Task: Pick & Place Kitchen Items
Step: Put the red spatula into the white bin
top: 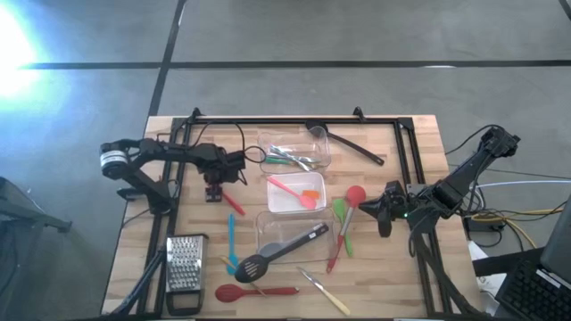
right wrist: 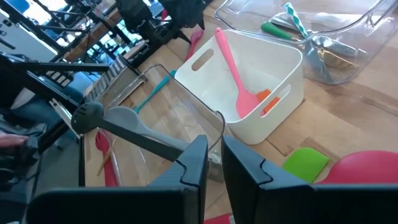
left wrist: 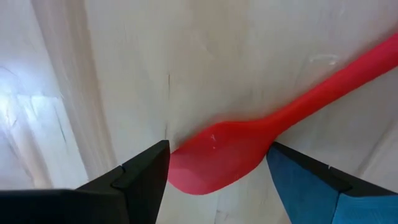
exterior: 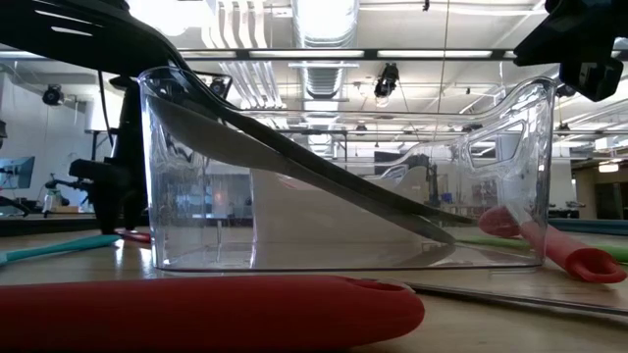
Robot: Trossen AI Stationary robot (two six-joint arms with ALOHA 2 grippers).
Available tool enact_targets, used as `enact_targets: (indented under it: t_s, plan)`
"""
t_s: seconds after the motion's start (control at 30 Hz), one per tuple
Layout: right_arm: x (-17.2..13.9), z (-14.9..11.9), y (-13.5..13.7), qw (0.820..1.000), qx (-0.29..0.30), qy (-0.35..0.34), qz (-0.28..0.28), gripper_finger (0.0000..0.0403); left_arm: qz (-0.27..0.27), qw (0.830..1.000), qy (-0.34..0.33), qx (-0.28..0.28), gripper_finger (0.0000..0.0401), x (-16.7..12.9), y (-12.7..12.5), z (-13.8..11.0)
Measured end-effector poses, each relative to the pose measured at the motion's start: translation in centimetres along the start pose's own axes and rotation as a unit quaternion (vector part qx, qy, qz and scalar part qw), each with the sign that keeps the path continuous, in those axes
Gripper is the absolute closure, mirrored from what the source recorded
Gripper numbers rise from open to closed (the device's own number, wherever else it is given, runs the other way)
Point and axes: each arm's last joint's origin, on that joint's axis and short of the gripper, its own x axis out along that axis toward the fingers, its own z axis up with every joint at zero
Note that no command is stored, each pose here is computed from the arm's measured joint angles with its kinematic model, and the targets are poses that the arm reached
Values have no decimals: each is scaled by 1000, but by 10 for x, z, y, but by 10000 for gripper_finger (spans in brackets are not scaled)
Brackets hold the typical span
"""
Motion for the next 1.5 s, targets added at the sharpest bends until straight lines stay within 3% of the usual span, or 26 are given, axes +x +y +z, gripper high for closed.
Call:
enact_targets:
  t_s: [0.13,0.53,0.93,1.1,1.37,1.5]
  plan:
    - [1,-1,0,1000,-2,1,-2,360,27,999,2,-42,128,0,1,0]
    - [1,0,0,1000,-5,0,-2,360,-11,999,-15,27,128,15,4,-7]
    - [1,0,1,1000,-2,0,0,360,-56,998,-25,8,135,23,12,-15]
    - [1,0,1,1000,-2,0,0,360,-58,998,-25,9,194,23,11,-15]
    - [1,-1,1,1000,-3,11,5,360,-83,996,-42,7,369,19,11,-12]
    - [1,-1,1,1000,-3,12,6,360,-94,995,-44,9,392,12,13,-8]
